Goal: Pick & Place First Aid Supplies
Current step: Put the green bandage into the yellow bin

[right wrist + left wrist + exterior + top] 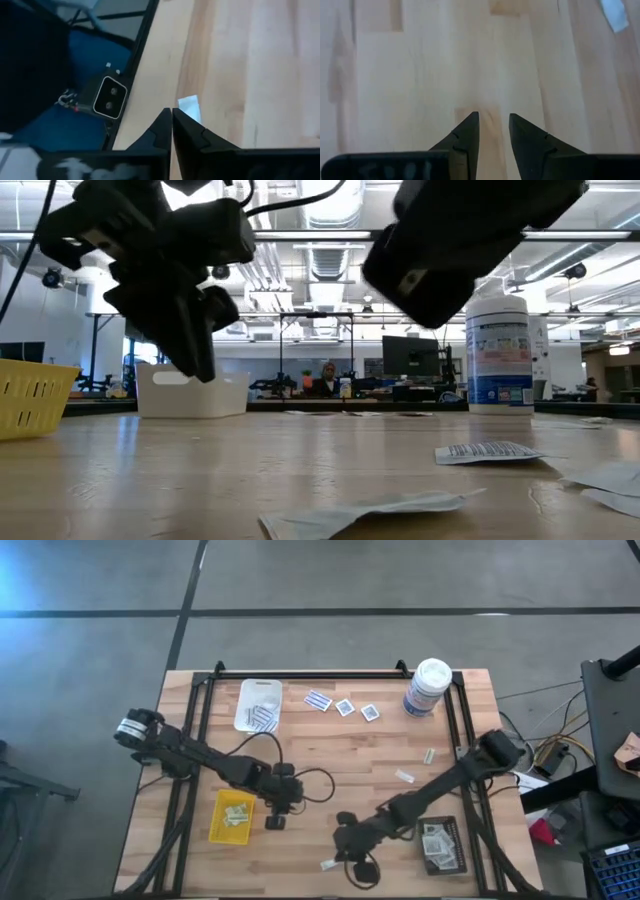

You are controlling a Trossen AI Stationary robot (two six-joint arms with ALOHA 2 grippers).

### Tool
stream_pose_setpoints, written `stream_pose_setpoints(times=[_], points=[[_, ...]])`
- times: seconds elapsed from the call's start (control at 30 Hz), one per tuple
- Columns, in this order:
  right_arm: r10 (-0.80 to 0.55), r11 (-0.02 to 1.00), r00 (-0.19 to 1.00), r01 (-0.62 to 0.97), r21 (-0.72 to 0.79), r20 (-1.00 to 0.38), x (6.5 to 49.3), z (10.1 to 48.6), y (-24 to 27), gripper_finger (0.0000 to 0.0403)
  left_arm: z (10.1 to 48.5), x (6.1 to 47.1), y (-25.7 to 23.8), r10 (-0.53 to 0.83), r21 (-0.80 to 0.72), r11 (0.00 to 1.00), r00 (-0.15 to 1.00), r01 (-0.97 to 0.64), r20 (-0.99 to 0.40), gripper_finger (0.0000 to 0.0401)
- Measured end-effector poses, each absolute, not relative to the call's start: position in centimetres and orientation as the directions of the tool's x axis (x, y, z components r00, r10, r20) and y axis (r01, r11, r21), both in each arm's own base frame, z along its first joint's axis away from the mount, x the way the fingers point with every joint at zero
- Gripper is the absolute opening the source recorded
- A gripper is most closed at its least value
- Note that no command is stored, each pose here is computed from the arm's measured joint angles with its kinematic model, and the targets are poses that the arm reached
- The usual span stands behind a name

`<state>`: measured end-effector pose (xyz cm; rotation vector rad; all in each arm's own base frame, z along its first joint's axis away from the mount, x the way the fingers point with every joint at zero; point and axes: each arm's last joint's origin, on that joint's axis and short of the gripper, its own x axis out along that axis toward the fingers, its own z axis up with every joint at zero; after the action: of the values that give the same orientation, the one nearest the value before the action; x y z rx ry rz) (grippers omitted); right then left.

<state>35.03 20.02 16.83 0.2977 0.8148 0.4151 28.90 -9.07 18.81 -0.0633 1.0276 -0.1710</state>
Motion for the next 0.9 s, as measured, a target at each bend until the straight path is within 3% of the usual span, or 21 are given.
stream_pose_setpoints(times=[0.27, 0.5, 0.7, 0.9], points=[[0.570, 0.820, 0.504, -0.291, 0.493, -0.649, 36.2, 13.8, 19.1, 0.0008, 18.7, 28.4, -10.1, -0.185, -0.144, 0.982, 0.481, 0.120, -0.857, 0.0101], [0.644, 0.760, 0.497, -0.329, 0.560, -0.582, 36.6, 11.1, 17.5, 0.0008, 18.7, 28.4, -10.1, -0.168, -0.121, 0.985, 0.490, 0.126, -0.856, 0.0101], [0.701, 0.701, 0.523, -0.379, 0.604, -0.485, 36.6, 9.2, 17.5, 0.0008, 18.8, 28.6, -9.8, -0.064, -0.012, 0.995, 0.536, 0.100, -0.842, 0.0101], [0.701, 0.701, 0.528, -0.386, 0.600, -0.479, 36.2, 8.4, 17.4, 0.0008, 18.8, 28.7, -9.4, 0.082, 0.111, 0.994, 0.571, 0.016, -0.817, 0.0101]])
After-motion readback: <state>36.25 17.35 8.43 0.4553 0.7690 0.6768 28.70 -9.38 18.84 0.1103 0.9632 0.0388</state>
